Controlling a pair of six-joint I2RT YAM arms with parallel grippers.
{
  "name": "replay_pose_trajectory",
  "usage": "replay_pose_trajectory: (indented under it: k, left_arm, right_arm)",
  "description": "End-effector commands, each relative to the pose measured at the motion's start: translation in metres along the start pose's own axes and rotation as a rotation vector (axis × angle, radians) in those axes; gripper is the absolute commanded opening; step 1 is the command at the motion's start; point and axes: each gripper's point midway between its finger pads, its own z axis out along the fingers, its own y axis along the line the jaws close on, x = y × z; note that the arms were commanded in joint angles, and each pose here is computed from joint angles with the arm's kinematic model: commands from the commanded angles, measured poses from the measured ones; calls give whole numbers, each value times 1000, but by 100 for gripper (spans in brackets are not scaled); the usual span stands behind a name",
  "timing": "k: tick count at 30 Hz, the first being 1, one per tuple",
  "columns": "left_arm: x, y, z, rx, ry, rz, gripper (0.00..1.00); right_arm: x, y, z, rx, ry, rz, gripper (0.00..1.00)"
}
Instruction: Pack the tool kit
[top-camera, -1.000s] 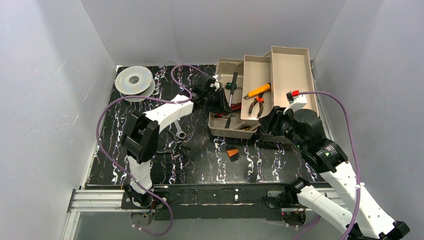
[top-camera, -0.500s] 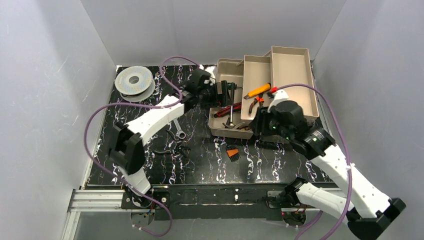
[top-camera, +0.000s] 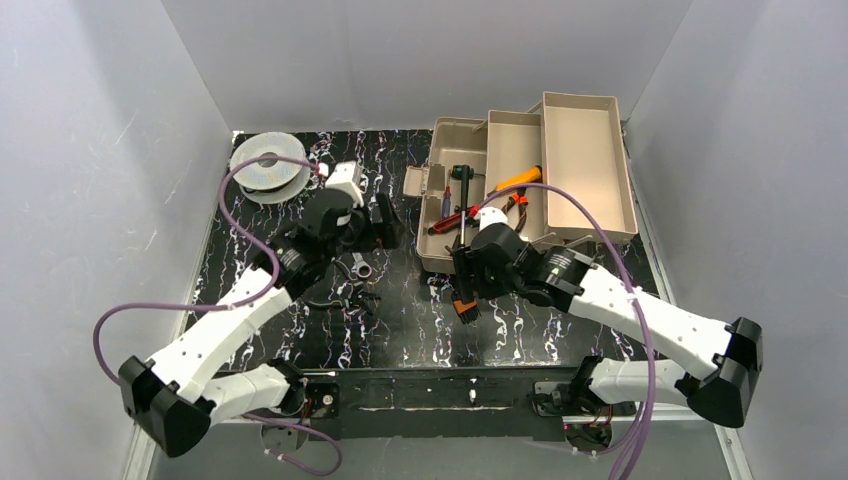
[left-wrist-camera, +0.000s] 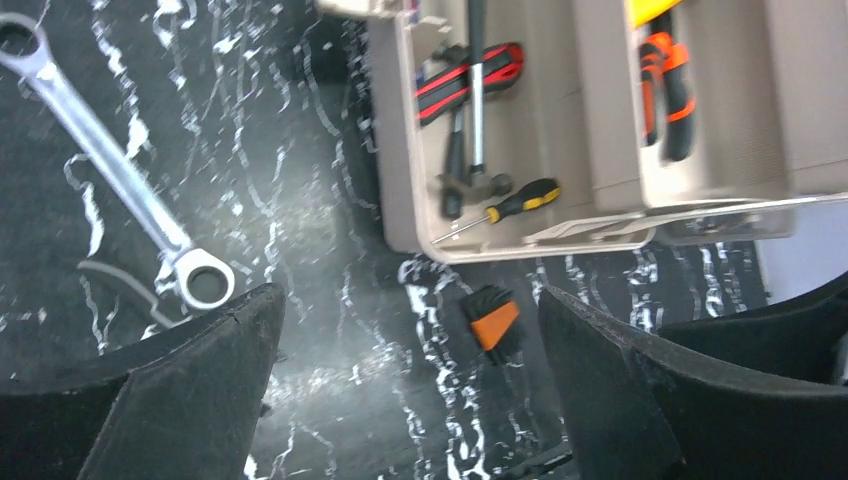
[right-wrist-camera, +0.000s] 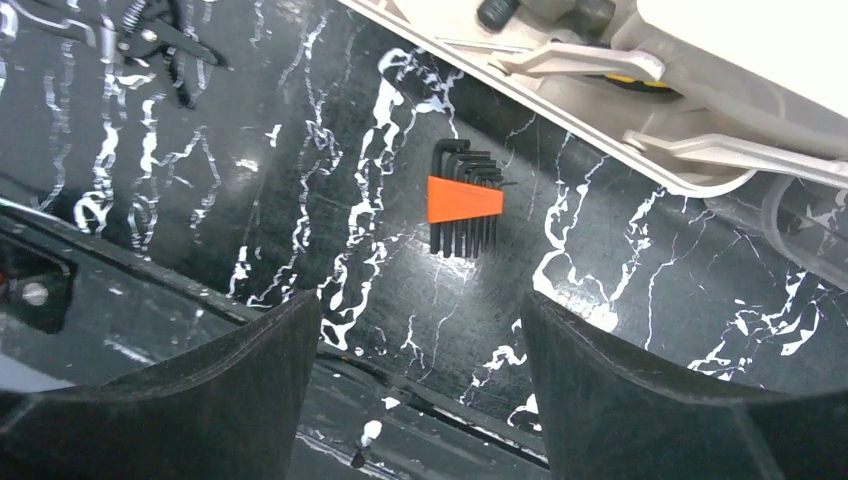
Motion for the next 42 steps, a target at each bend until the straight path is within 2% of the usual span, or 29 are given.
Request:
replay_pose_trajectory:
  k: [1, 8, 20, 42]
  left_arm:
    - [23, 32, -11, -87, -18, -6, 98]
    - [48, 49, -19, -101, -8, -33, 97]
    - [72, 63, -19, -98, -15, -57, 97]
    - [67, 62, -12, -107, -14, -21, 97]
  right_arm:
    - [9, -4, 18, 72, 12, 33, 82]
    - [31, 5, 56, 100, 84, 20, 83]
    - [57, -5, 106, 144, 85, -50, 83]
    - [67, -4, 128, 122, 131, -76, 85]
